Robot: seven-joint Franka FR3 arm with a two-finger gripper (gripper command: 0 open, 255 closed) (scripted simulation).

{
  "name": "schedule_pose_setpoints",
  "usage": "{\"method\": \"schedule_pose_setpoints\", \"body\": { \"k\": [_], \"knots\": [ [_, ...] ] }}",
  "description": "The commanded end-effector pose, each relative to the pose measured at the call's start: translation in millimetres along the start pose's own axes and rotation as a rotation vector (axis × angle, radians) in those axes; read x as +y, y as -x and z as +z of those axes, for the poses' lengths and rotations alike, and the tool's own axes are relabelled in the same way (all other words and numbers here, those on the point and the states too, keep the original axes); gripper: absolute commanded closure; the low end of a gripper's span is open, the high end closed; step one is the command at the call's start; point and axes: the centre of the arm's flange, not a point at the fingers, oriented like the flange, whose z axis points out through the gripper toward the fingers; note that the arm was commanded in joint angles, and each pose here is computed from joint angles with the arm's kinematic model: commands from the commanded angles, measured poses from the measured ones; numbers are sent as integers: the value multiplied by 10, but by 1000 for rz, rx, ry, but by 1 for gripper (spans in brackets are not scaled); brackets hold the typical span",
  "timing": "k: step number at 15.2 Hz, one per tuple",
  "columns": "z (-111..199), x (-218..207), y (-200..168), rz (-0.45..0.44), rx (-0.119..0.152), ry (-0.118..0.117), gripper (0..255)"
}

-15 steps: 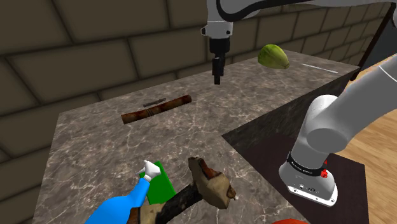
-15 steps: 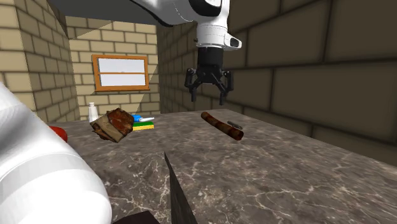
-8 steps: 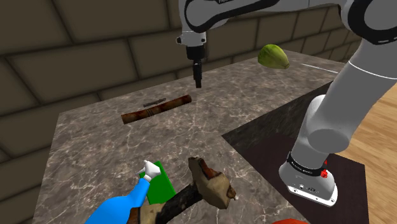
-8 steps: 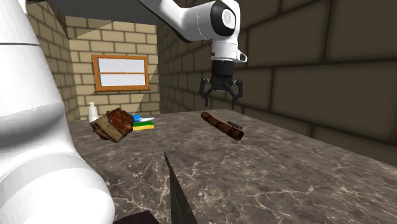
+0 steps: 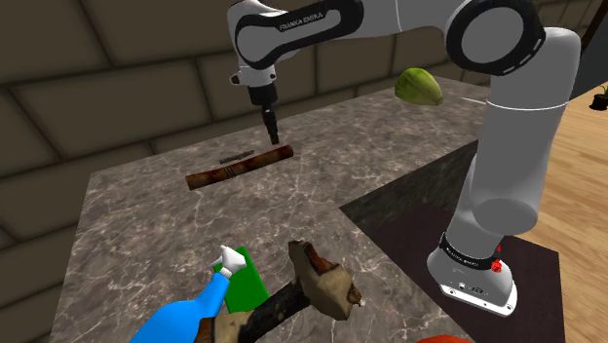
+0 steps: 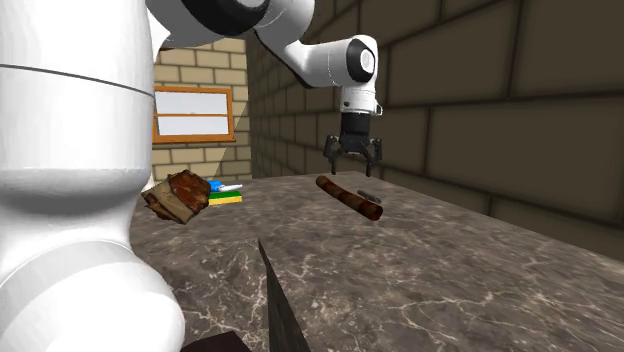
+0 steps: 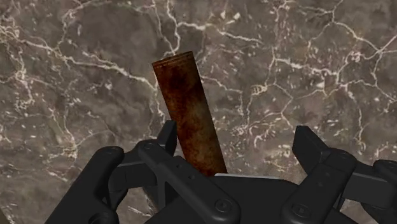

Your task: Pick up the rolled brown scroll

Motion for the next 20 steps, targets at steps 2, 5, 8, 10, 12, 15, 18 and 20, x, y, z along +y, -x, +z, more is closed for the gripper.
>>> {"method": "schedule_pose_setpoints", "body": {
  "k": [2,5,8,10,12,15,18,20],
  "knots": [
    [125,41,-393,-101,-19,1,0],
    [243,67,-799,-199,-39,2,0],
    [369,54,-1203,-297,-58,3,0],
    [431,55,-1239,-305,-59,3,0],
    [537,62,-1247,-305,-59,3,0],
    [694,74,-1261,-305,-59,3,0],
    [777,80,-1268,-305,-59,3,0],
    [774,83,-1268,-305,-59,3,255]
  ]
}}
